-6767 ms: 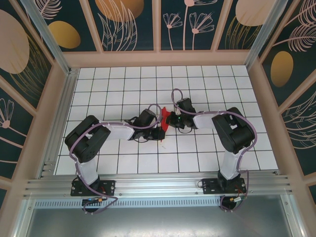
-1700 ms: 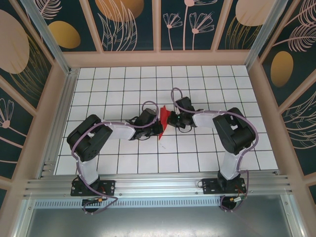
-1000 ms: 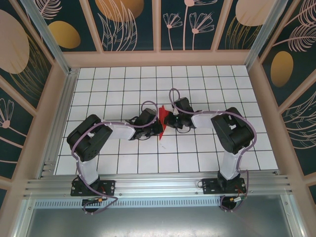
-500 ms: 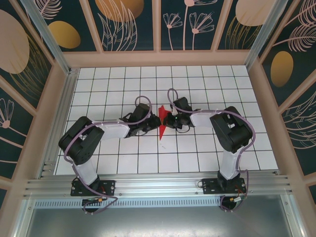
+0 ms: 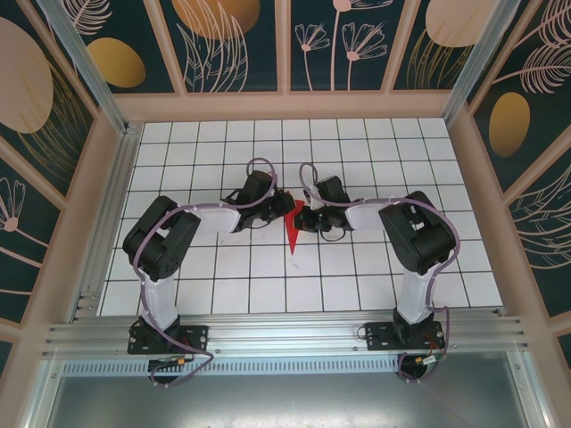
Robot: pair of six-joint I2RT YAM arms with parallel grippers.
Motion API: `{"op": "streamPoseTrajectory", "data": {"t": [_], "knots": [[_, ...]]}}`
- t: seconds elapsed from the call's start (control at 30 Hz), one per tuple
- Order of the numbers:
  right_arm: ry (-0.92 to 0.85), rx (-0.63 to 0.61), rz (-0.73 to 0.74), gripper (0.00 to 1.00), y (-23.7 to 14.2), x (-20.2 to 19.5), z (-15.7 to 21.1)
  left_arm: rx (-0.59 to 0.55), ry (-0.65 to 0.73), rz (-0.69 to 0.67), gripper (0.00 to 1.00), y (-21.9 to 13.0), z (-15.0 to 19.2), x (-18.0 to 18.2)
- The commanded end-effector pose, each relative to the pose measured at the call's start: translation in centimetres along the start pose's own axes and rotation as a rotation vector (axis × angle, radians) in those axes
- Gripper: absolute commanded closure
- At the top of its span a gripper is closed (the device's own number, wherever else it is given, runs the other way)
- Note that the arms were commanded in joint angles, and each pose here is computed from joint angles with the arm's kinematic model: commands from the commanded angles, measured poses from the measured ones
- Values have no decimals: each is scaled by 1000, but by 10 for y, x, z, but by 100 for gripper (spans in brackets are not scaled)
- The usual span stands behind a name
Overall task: Fold a paper plane with a square sheet of paper (pick it up from the middle)
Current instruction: Fold the wing for the fifth time at the center of the table.
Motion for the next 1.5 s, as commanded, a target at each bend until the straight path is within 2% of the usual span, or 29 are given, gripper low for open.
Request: {"op": "streamPoseTrajectory", "data": {"t": [0.0,0.37,0.97,1.23,1.47], "knots": [[53,196,61,100,11,-22,58,18,-2,-4,83,7,-2,1],[73,224,109,100,15,-32,64,-13,-1,-182,83,14,-6,32],[70,245,165,100,15,-41,70,-25,8,-339,83,22,-8,63],[46,341,253,100,16,-51,93,-56,18,-342,81,21,-33,62],[44,355,259,100,17,-55,97,-65,0,-346,80,31,-55,67]]}}
Point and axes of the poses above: each hand's point on the last joint's axis, 136 mm out from that joint toward the fingers, its own y axis out along the fingers, its own x axis along the line the jaws close on, z = x × y, the point moved 3 cm from there along -y, back along the fingers, and after that the axes turned 4 degrees about -y, right-handed, at the moved point
